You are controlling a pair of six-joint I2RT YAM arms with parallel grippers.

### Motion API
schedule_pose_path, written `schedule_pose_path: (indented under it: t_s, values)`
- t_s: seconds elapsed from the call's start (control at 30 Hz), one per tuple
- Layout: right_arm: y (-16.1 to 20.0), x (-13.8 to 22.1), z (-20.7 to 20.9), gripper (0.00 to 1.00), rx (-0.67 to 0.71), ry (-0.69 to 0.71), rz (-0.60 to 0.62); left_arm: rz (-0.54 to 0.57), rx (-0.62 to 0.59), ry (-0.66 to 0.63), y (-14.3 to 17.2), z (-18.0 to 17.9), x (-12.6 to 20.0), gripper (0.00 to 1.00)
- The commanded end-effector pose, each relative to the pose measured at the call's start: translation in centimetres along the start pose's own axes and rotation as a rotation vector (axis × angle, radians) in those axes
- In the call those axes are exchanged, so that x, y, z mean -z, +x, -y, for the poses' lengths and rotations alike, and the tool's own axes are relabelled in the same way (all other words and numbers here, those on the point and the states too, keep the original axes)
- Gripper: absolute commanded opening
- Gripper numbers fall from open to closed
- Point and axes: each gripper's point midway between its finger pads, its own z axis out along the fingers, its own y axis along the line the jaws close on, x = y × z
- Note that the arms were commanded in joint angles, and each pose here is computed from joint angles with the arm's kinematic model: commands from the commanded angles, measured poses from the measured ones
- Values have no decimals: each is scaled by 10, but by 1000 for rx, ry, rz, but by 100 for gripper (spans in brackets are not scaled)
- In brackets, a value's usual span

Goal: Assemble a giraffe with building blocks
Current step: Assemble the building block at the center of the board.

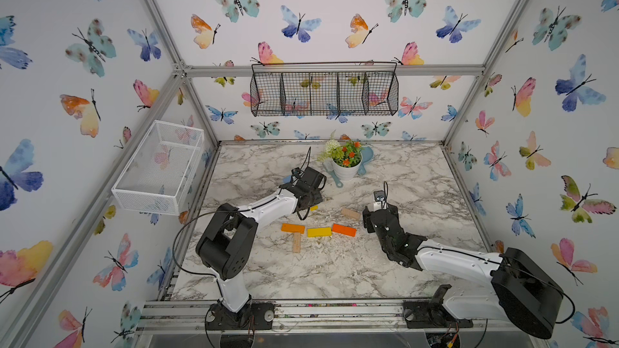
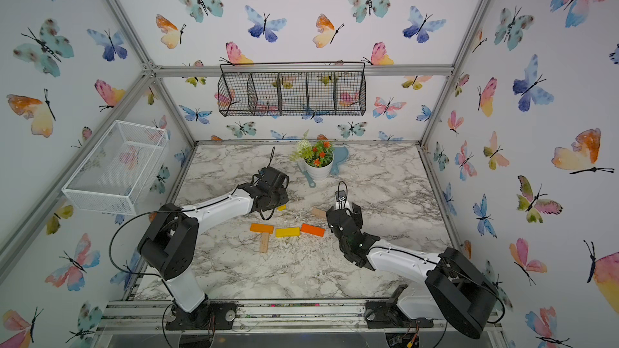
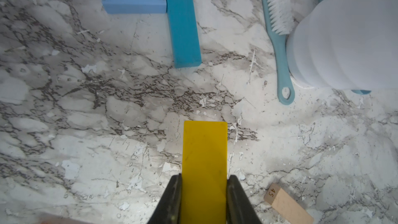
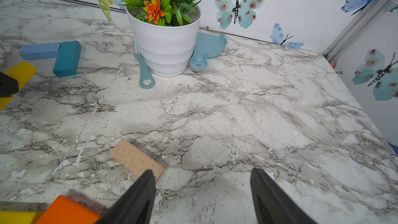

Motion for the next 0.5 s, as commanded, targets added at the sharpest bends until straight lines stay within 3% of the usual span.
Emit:
schedule_pose_path:
  t_s: [0.0,0.23,0.47]
  values:
    - [2,0,0,74,-9,4,0,-23,41,-25,-2,1,-20,9]
    - [3,1,-1,74,-15,-7,-2,-66,103,-97,-5,-11,-49,5]
    - [6,-2,-4,74,-10,-9,-14,-76,55,-191,1,-29,-67,5]
